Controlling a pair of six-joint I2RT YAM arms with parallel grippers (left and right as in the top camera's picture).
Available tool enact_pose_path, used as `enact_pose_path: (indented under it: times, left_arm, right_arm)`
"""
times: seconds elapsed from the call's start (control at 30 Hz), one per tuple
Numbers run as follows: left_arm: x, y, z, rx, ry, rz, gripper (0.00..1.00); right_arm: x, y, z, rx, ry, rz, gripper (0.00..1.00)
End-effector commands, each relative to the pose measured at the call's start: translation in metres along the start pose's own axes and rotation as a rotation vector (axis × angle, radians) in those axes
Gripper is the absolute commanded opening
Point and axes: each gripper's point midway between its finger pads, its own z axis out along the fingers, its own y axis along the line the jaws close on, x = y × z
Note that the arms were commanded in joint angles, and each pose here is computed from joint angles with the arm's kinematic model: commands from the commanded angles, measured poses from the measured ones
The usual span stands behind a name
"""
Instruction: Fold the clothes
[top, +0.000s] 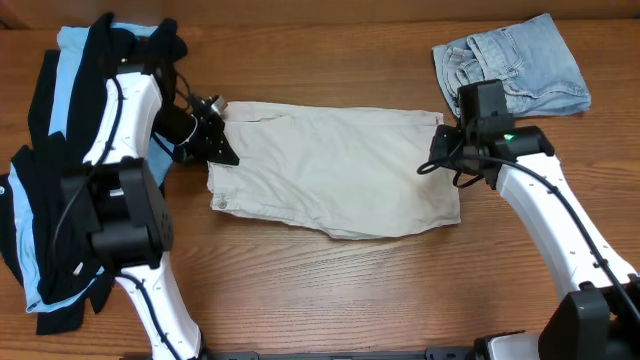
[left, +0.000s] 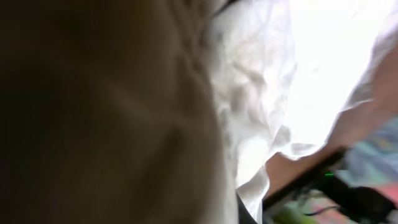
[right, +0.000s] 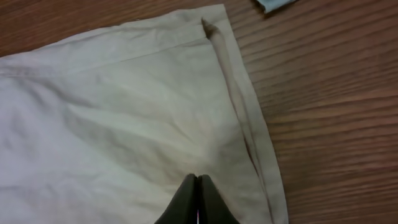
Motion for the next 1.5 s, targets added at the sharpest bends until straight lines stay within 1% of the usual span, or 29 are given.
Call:
enact_pose_path:
  times: [0.0,0.13,0.23,0.47,0.53,0.67,0.77,0.9,1.0,1.17,1.27,1.33,1.47]
  left_arm:
    - [0.003,-0.011,-0.032,-0.183,-0.075,0.072,0.04]
    - [0.007,-0.016,-0.047,-0.306,-0.117,0.087,0.04]
    - [0.011,-0.023,-0.055,-0.372,-0.140,0.118,0.04]
    - [0.010,-0.046,-0.066,-0.483,-0.208,0.214,0.04]
    - [0.009,-0.053,-0.068,-0.485,-0.220,0.234,0.04]
    - [0.006,-0.066,-0.076,-0.478,-0.251,0.253,0.04]
    - [-0.001,-0.076,-0.078,-0.457,-0.299,0.222,0.04]
    - [-0.009,-0.105,-0.065,-0.339,-0.338,0.182,0.04]
    - [-0.016,-0.130,-0.050,-0.275,-0.355,0.175,0.04]
    - [-0.026,-0.160,-0.015,-0.249,-0.345,0.208,0.04]
    - [-0.030,-0.188,0.014,-0.196,-0.326,0.269,0.04]
    - [-0.022,-0.215,0.036,-0.133,-0.290,0.330,0.04]
    - [-0.014,-0.235,0.055,-0.141,-0.279,0.394,0.04]
  right_arm:
    - [0.015,-0.008,0.019,0.005,0.013,0.044,0.04]
    - [0.032,-0.015,0.045,0.008,0.017,0.064,0.04]
    - [0.045,-0.020,0.064,0.010,0.034,0.066,0.04]
    - [0.069,-0.024,0.101,0.017,0.118,0.094,0.04]
    - [0.075,-0.022,0.109,0.006,0.148,0.096,0.04]
    - [0.089,-0.022,0.118,0.001,0.205,0.118,0.04]
    - [0.095,-0.022,0.121,0.001,0.228,0.134,0.04]
    - [0.095,-0.021,0.121,-0.004,0.231,0.152,0.04]
    - [0.096,-0.021,0.121,-0.006,0.234,0.155,0.04]
    - [0.097,-0.021,0.121,-0.003,0.240,0.155,0.04]
    - [0.097,-0.021,0.121,-0.003,0.240,0.155,0.04]
    - [0.098,-0.021,0.121,-0.006,0.243,0.156,0.04]
    - [0.098,-0.020,0.121,-0.008,0.243,0.164,0.04]
